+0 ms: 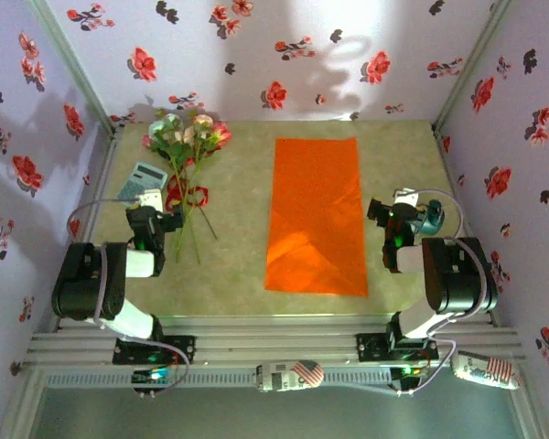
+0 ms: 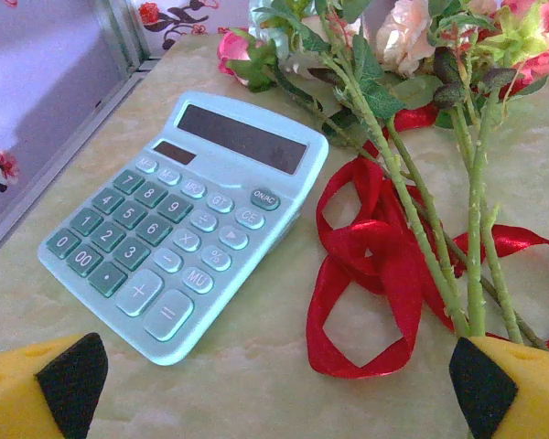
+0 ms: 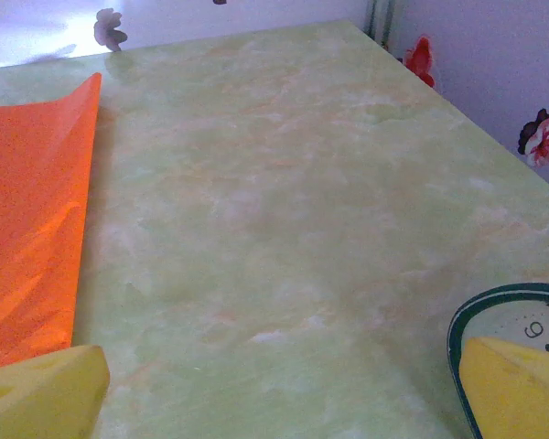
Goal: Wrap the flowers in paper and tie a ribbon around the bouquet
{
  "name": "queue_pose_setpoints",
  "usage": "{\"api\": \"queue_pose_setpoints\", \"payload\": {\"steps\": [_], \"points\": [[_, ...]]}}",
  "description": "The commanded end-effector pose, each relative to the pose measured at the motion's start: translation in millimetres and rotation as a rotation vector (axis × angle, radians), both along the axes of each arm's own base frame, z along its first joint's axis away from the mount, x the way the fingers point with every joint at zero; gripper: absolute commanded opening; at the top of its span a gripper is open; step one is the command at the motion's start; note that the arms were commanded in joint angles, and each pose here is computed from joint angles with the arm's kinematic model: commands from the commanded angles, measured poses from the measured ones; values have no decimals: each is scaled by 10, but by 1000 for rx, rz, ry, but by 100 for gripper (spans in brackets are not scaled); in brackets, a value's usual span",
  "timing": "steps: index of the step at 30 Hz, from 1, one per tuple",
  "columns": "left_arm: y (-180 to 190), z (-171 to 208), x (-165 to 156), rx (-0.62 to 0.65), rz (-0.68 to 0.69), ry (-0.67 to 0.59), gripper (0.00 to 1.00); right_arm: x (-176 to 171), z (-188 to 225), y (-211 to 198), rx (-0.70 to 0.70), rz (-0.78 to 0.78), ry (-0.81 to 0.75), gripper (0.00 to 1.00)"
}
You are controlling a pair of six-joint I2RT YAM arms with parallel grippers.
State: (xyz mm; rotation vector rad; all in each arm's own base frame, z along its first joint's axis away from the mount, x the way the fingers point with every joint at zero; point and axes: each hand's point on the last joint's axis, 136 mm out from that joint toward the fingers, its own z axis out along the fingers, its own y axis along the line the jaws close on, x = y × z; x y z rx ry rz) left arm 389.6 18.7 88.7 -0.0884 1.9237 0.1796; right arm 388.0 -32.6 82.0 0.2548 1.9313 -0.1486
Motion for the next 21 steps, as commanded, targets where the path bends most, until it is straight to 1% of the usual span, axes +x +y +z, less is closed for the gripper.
{"api": "queue_pose_setpoints", "payload": {"steps": [1, 21], "points": [[12, 100, 32, 29, 7, -37, 100, 30, 57, -10, 19, -5, -21, 99], [29, 99, 35, 27, 14, -33, 100, 33, 69, -8, 19, -4, -28, 99]]}}
